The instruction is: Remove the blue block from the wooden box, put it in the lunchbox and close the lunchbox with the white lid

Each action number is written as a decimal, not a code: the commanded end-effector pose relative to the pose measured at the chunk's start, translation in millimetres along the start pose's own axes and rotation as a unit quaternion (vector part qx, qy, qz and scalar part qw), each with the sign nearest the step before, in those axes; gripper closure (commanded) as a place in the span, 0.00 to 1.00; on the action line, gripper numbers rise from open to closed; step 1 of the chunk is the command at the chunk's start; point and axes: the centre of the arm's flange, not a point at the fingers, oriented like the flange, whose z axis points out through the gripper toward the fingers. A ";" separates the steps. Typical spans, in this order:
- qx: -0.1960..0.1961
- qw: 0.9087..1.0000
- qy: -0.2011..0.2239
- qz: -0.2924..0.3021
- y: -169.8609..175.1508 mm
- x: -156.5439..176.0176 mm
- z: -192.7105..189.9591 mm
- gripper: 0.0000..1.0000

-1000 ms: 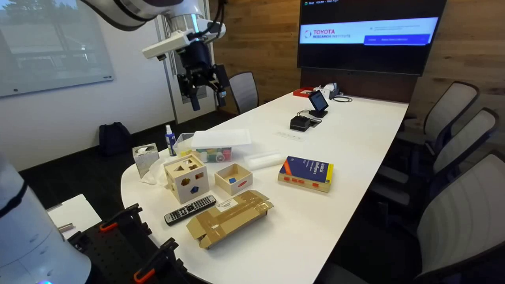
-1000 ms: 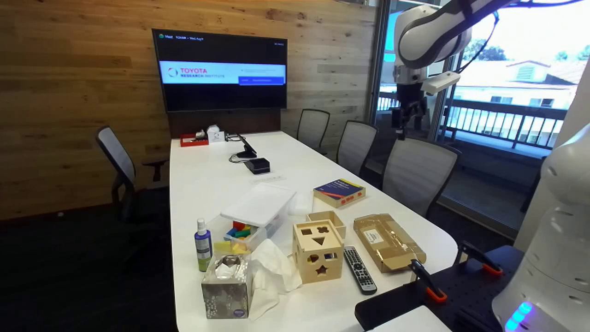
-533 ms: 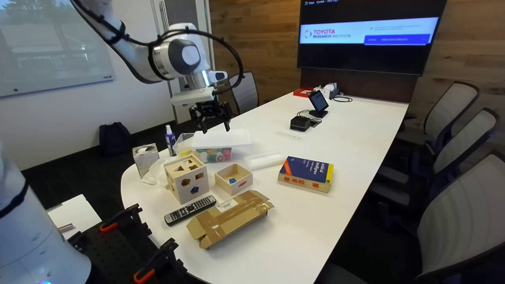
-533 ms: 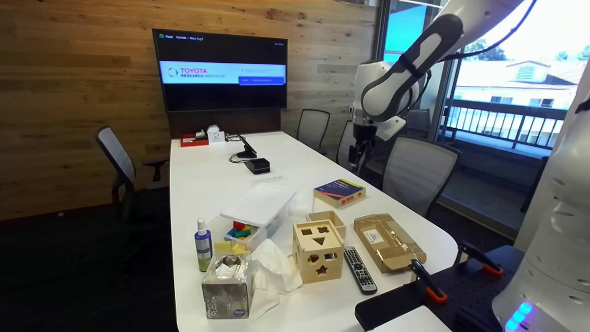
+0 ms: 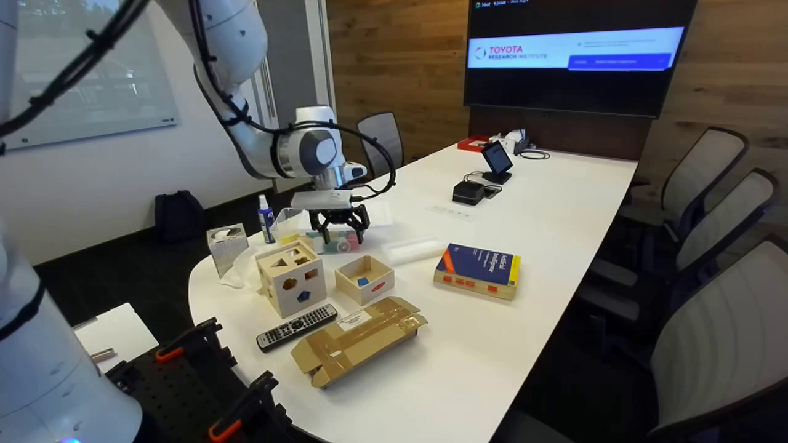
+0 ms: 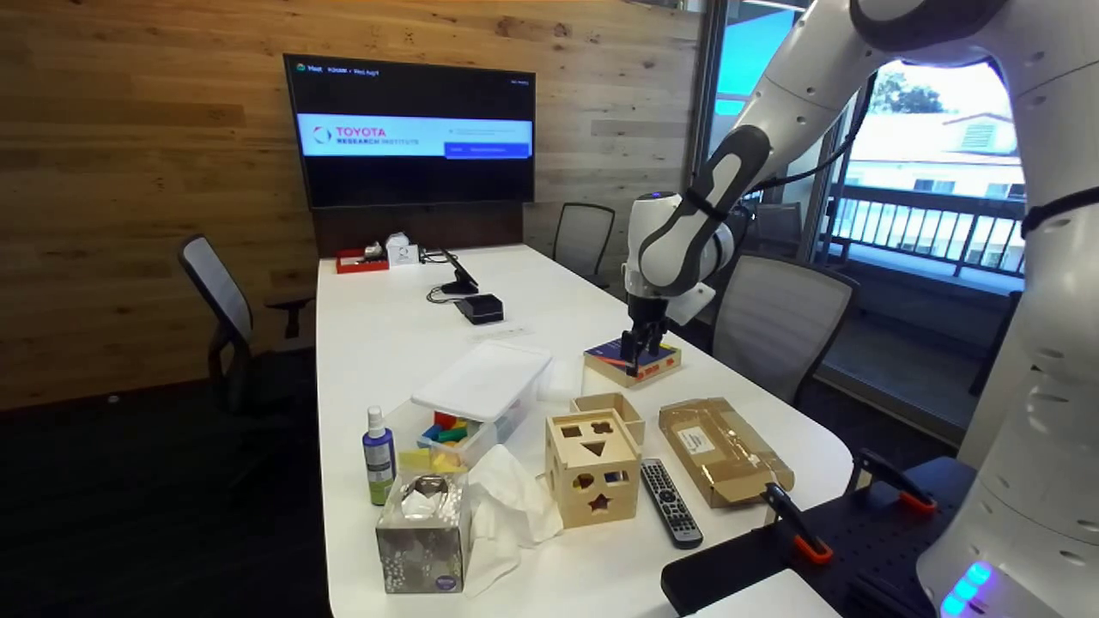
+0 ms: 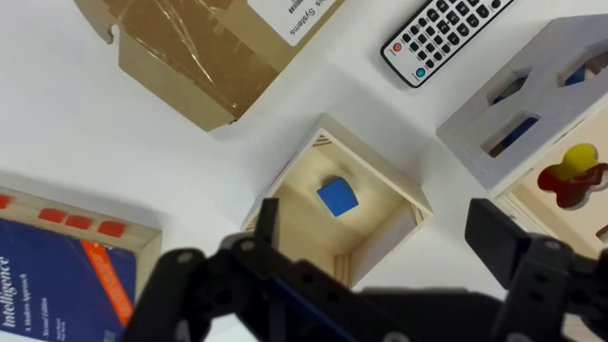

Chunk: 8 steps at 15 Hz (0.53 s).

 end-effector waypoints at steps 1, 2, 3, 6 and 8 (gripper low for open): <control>0.016 0.999 -0.003 -0.037 1.1 47.8 42.7 0.00; 0.017 0.999 -0.005 -0.043 -0.3 54.6 52.1 0.00; 0.018 0.999 -0.007 -0.047 -1.7 60.1 60.6 0.00; 0.021 0.998 -0.012 -0.050 0.9 74.1 90.1 0.00; 0.027 0.998 -0.014 -0.051 2.1 80.8 105.9 0.00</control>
